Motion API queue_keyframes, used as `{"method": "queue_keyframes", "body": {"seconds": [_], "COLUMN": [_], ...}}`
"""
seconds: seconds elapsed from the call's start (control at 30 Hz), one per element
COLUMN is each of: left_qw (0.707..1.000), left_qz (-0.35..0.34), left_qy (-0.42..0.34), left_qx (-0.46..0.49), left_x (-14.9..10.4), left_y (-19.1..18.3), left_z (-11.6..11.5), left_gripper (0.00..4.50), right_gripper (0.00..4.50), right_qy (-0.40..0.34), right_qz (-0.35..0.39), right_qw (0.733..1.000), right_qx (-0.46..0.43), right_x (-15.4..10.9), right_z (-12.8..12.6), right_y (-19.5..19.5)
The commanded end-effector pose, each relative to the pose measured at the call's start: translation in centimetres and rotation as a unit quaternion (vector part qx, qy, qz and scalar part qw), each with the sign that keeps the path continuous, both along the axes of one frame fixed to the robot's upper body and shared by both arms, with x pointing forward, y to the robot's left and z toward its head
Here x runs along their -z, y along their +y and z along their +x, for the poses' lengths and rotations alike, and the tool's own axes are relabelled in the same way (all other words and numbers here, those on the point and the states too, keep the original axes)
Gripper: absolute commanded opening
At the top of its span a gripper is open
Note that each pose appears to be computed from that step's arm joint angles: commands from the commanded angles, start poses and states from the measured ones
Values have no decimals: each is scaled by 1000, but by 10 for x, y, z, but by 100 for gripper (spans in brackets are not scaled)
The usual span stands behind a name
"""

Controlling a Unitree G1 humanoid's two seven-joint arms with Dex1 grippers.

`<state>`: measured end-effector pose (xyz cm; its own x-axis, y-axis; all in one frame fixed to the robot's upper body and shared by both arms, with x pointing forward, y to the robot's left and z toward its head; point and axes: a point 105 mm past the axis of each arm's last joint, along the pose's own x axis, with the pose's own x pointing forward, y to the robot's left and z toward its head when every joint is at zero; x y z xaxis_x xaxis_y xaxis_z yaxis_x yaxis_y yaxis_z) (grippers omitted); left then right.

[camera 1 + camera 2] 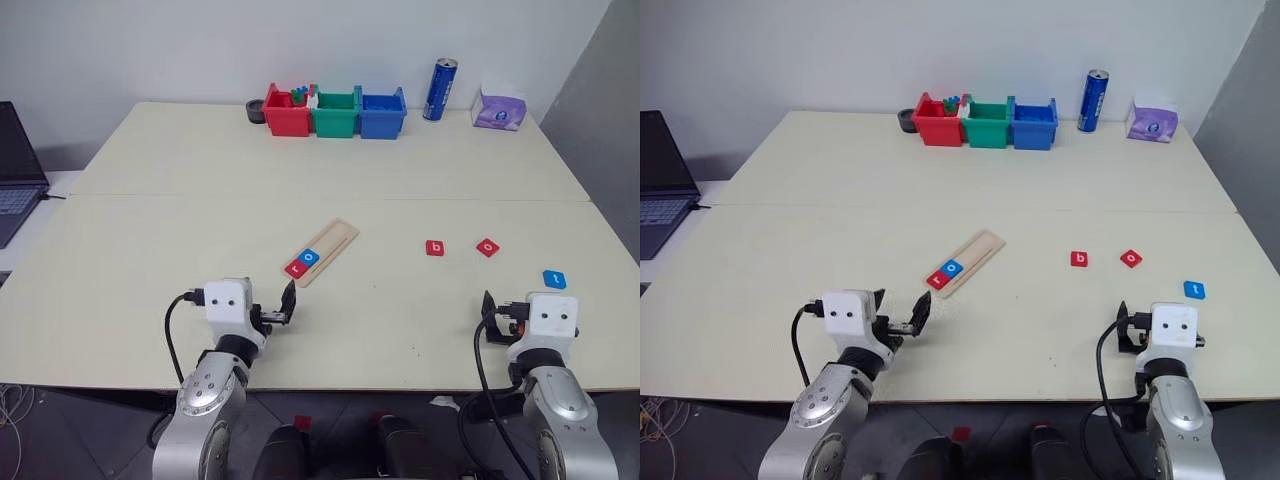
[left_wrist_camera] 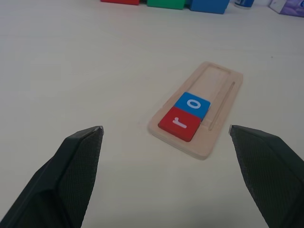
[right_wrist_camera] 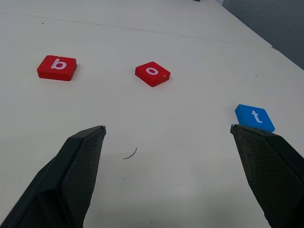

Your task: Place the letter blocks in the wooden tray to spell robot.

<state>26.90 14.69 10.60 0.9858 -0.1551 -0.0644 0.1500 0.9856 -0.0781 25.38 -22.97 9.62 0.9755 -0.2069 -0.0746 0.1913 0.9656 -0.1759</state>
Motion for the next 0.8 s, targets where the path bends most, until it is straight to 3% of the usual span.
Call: {"method": "queue_keyframes", "body": {"seconds": [0.03, 0.8], "left_qw": [1000, 1000], "left_qz": [-3, 5], "left_qy": [-21, -22], "left_qx": [5, 13], "left_x": [-12, 10], "left_y": [-3, 13], "left_z": [-2, -1], "left_gripper": [450, 450], "right_gripper": [447, 447], "right_qy": [-27, -39], "right_qz": [-12, -21], "right_qw": [1000, 999], "right_qx": [4, -18], "right_x": [-16, -26], "right_z": [-2, 5], "right_y": [0, 2]}}
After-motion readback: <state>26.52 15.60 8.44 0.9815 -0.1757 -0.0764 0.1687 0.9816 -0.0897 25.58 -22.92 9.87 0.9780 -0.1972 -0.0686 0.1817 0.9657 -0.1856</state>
